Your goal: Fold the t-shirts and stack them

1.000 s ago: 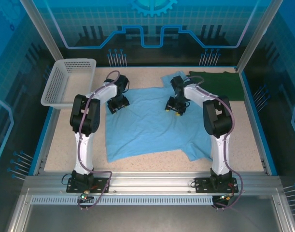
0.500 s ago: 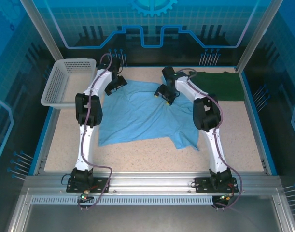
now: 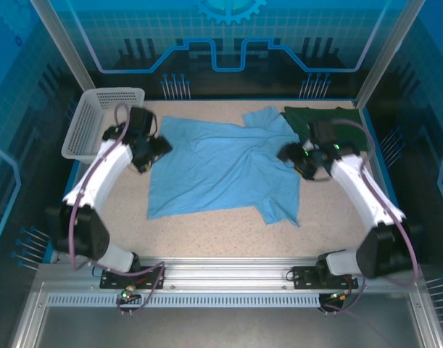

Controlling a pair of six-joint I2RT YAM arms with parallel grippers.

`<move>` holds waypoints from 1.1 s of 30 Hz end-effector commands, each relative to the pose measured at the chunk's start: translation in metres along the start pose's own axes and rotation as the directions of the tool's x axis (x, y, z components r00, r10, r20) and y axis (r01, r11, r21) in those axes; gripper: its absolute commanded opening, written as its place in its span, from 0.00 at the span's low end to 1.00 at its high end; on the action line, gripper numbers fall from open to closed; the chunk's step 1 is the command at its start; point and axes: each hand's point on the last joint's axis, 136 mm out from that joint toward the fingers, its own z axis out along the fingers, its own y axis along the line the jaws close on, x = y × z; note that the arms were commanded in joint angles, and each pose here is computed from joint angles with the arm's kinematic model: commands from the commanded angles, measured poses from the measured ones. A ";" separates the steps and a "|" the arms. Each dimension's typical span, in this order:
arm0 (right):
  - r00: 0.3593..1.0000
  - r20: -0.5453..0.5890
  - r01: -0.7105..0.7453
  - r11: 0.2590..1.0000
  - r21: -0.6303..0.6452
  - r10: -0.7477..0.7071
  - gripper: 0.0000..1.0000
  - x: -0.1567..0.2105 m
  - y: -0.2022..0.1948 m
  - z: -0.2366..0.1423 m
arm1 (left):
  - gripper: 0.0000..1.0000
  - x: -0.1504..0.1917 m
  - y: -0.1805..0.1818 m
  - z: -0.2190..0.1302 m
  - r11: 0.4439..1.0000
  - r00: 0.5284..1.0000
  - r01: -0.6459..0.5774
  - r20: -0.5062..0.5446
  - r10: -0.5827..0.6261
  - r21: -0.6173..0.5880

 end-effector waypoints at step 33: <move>0.842 -0.227 -0.458 0.871 0.179 0.489 0.54 0.105 -0.126 0.048 | 0.52 0.094 0.126 0.097 0.847 0.828 0.527 -0.186 -0.529 -0.064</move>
